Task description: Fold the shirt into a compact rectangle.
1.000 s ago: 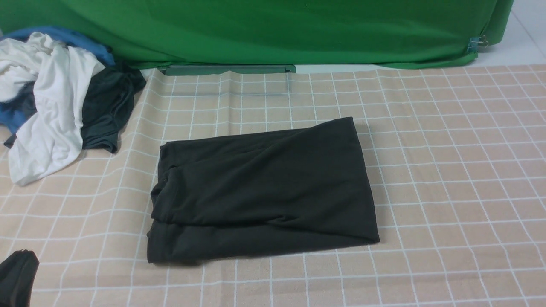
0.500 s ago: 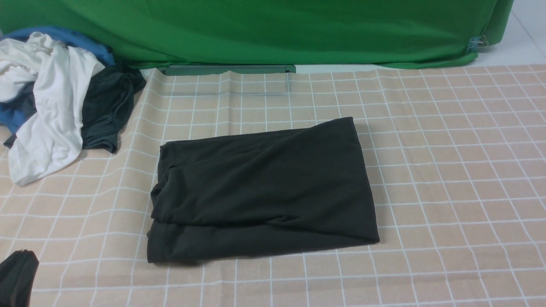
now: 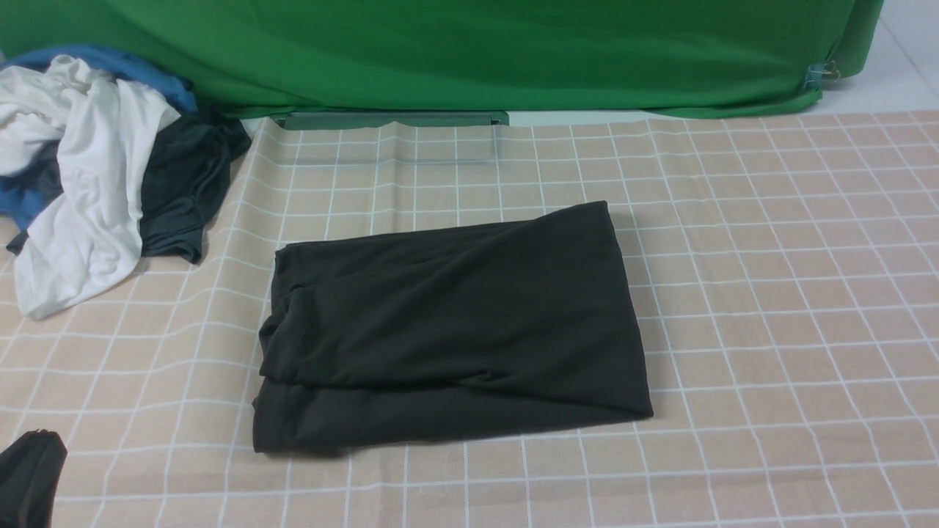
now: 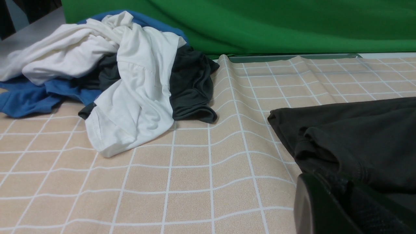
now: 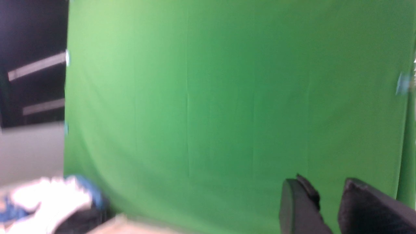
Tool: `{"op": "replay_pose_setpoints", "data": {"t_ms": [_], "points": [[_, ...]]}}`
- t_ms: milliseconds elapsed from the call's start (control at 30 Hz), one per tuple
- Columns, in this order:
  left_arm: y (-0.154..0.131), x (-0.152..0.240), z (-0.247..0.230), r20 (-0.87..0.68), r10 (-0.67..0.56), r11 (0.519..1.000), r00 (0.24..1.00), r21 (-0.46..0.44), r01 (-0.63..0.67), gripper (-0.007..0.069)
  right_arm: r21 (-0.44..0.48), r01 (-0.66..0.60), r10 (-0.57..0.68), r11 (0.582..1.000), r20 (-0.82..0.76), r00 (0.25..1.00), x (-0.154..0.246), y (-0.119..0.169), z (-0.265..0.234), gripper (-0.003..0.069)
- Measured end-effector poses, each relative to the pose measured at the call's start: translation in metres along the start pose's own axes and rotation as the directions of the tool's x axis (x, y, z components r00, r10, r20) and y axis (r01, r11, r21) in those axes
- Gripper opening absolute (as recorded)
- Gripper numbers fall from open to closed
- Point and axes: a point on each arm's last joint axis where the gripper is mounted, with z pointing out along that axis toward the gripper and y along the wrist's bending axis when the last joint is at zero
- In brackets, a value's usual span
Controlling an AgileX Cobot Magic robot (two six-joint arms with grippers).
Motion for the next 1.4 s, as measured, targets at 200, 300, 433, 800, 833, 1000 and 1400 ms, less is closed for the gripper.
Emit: {"op": "replay_pose_setpoints", "data": {"t_ms": [200,300,433,800,833,1000,1400], "points": [[0.0,0.0,0.0,0.0,0.0,1.0,1.0,0.0,0.0,0.002,0.019,0.027,-0.023,0.999,-0.183,0.983,0.057,0.001,0.015,0.0235],[0.0,0.0,0.0,0.0,0.0,1.0,1.0,0.0,0.0,0.002,0.079,0.079,-0.054,0.994,-0.276,0.96,0.087,-0.002,0.016,0.0237],[0.0,0.0,0.0,0.0,0.0,1.0,1.0,0.0,0.0,0.002,0.161,0.137,-0.066,0.978,-0.382,0.922,0.123,-0.008,0.014,0.0237],[0.0,0.0,0.0,0.0,0.0,1.0,1.0,0.0,0.0,0.002,0.293,0.15,-0.001,0.944,-0.455,0.891,0.174,-0.014,-0.002,0.0237],[0.0,0.0,0.0,0.0,0.0,1.0,1.0,0.0,0.0,0.002,0.295,0.148,0.0,0.944,-0.45,0.893,0.174,-0.014,-0.001,0.0237],[0.0,0.0,0.0,-0.001,0.0,1.0,1.0,0.0,0.0,0.002,0.302,0.139,0.008,0.943,-0.438,0.899,0.173,-0.014,-0.001,0.0237],[0.0,0.0,0.0,-0.001,0.001,1.0,1.0,0.0,-0.001,0.002,0.302,0.138,0.009,0.943,-0.438,0.899,0.173,-0.014,-0.001,0.0237]]}}
